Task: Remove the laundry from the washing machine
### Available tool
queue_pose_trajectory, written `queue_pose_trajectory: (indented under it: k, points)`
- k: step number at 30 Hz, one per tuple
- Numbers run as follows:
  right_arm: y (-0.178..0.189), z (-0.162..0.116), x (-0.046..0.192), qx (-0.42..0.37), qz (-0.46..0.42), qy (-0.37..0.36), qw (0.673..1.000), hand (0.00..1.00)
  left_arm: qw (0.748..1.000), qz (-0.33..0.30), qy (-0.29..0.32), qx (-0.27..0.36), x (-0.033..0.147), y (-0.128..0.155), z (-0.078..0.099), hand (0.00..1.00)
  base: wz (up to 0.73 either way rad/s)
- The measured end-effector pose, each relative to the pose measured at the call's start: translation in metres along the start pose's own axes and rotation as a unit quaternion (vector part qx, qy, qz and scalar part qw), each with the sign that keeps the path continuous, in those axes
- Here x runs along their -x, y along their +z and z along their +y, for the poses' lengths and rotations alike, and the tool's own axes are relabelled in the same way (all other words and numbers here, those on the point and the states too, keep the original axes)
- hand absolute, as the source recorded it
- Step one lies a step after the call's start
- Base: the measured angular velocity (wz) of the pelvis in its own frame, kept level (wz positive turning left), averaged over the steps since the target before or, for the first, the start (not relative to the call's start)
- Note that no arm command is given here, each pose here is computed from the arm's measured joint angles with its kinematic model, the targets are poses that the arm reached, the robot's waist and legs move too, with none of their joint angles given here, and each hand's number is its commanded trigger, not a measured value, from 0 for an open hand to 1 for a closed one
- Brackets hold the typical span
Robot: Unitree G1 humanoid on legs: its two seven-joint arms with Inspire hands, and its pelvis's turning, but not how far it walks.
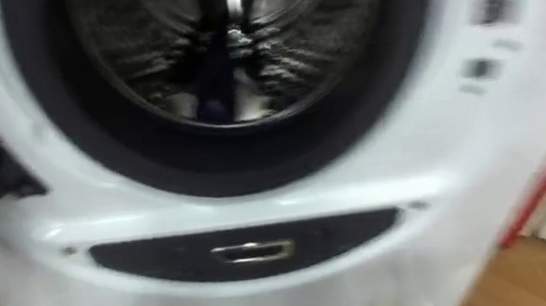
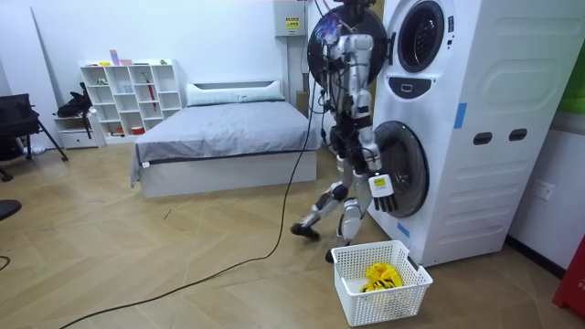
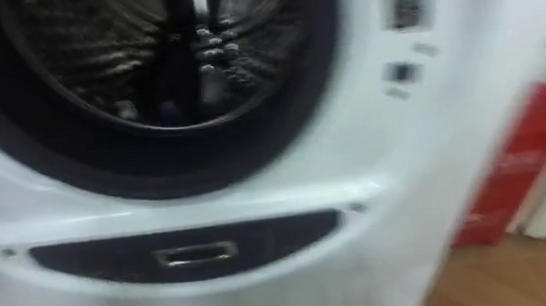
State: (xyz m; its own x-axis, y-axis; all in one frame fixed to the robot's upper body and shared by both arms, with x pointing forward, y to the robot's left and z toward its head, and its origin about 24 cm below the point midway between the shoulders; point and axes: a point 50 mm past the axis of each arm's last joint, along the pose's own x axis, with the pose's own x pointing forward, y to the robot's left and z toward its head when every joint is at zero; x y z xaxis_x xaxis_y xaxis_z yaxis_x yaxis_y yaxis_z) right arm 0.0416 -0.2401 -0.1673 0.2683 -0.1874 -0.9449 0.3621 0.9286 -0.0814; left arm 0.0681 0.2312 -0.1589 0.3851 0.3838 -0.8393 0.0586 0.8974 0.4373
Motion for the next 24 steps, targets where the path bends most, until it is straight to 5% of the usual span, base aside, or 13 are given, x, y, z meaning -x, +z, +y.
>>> queue_pose_trajectory:
  k: [4, 8, 19, 24]
  points:
    - [0.004, -0.005, 0.000, -0.028, -0.007, -0.012, 1.000, 0.00, 0.995, -0.091, -0.015, -0.028, -0.007, 0.059, -0.004, 0.00, 0.37]
    - [0.011, -0.003, -0.001, -0.041, -0.022, -0.005, 0.999, 0.00, 0.991, -0.124, -0.016, -0.048, -0.006, 0.080, -0.006, 0.00, 0.16]
    - [-0.026, -0.015, 0.007, -0.096, 0.030, -0.024, 0.995, 0.00, 0.998, -0.018, -0.020, -0.048, -0.003, 0.013, -0.008, 0.00, 0.11]
    - [-0.033, -0.015, 0.008, -0.079, 0.050, -0.025, 0.995, 0.00, 0.998, 0.040, 0.009, 0.049, 0.000, -0.013, 0.000, 0.00, -0.42]
